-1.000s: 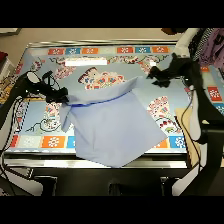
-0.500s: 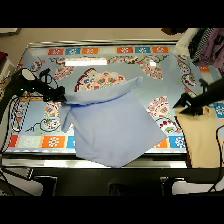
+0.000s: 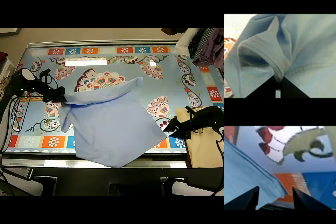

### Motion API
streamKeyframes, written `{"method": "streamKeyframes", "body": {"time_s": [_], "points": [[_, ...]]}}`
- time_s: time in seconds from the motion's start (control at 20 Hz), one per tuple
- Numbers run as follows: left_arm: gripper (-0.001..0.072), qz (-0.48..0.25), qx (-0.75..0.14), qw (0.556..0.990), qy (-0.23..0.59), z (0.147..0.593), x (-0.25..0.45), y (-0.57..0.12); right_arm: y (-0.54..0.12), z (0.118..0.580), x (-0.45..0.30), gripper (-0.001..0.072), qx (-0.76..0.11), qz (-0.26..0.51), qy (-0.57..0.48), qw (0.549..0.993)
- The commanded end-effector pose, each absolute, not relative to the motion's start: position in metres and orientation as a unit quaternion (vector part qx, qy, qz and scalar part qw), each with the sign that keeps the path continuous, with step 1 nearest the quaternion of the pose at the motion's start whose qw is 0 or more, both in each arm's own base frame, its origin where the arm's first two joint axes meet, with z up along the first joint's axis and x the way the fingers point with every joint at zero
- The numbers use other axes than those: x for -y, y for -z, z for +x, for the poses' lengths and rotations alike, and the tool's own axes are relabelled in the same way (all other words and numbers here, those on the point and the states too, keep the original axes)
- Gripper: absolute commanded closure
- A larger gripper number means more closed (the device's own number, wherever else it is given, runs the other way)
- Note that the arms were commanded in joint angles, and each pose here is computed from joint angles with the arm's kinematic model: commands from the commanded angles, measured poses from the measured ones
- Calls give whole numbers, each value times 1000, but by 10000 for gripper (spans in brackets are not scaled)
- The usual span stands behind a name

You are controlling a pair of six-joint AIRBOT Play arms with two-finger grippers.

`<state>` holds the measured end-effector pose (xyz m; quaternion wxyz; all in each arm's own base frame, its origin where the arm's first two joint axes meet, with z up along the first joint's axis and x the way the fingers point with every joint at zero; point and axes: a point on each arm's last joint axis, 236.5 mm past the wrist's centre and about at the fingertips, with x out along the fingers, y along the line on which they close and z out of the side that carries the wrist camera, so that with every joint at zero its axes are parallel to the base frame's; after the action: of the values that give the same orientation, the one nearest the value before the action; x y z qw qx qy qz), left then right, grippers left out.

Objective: Fold the clothes and pants, and hang the long-sleeved shirts on hangers.

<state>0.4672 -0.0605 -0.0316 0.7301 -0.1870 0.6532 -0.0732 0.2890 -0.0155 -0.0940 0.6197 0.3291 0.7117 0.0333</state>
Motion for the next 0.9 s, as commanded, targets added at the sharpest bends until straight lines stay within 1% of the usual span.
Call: {"method": "streamKeyframes", "body": {"time_s": [0.0,0.1,0.15,0.2,0.3,0.35,0.4,0.5,0.55,0.6,0.65,0.75,0.8,0.85], "points": [[682,-187,-652,731,73,468,60,31,100,287,10,234,-706,336,-39,622],[683,-187,-651,732,73,469,60,31,102,288,9,235,-704,340,-36,623],[682,-187,-651,732,73,469,60,31,102,290,9,254,-700,344,-35,625],[682,-187,-650,733,72,470,60,31,101,293,7,337,-696,350,-37,626],[682,-187,-649,734,72,470,60,31,101,294,-3,487,-699,337,-51,629],[682,-188,-649,734,72,470,60,32,101,294,-11,609,-702,327,-60,629],[682,-187,-649,734,72,470,60,32,100,297,-22,674,-703,322,-71,630],[682,-187,-650,733,72,470,60,32,90,317,-28,676,-686,320,-76,649],[682,-188,-650,733,72,470,60,32,79,339,-17,676,-666,319,-58,672],[682,-187,-650,733,72,470,60,32,60,369,4,676,-637,307,-26,706],[682,-187,-650,733,72,469,60,32,35,403,29,676,-597,299,12,745],[682,-187,-651,732,73,469,61,32,-44,478,76,676,-472,297,74,827],[682,-186,-651,732,74,469,62,32,-88,512,91,676,-403,305,83,859],[682,-184,-651,732,76,469,65,32,-120,537,100,677,-353,320,88,875]]}}
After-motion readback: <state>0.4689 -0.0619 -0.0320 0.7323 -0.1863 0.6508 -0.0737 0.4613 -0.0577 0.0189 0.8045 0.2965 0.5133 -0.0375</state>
